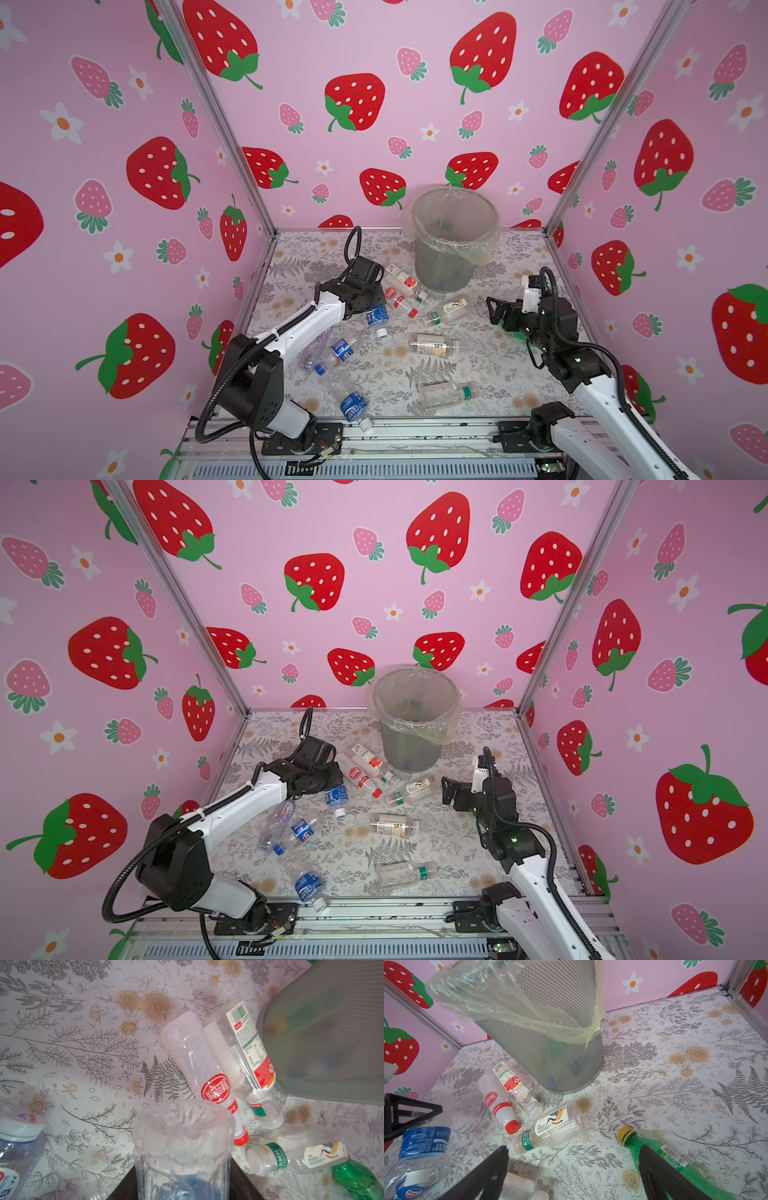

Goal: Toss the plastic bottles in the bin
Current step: 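Close the left gripper on the clear bottle and lift it, then carry the clear bottle with the left gripper over the bin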

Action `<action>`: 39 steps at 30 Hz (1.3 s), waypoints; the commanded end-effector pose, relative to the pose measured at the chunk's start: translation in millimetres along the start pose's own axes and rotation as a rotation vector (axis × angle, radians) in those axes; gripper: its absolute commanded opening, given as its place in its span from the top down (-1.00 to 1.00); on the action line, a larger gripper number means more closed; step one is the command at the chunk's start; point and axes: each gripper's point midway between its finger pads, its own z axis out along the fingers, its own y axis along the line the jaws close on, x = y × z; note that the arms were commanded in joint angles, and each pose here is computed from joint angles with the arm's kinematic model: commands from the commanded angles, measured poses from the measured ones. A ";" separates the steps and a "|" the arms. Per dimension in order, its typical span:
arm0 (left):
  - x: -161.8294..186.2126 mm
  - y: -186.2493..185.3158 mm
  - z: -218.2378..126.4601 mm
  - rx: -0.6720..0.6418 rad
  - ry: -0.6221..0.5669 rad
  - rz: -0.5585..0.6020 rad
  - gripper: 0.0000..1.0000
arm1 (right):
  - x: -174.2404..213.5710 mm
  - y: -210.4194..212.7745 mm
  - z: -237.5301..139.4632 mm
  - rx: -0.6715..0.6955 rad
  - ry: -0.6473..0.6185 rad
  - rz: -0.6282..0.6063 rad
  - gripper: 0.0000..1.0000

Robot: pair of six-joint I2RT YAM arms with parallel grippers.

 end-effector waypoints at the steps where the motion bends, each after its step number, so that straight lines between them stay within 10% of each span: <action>1: -9.0 -8.5 -15.8 0.065 -0.049 0.047 -0.16 | 2.4 -5.7 -1.9 0.023 -0.012 0.003 -0.99; 39: -67.2 -89.6 -176.2 0.684 -0.592 0.291 0.00 | 36.7 -15.3 4.9 0.033 0.046 0.086 -0.99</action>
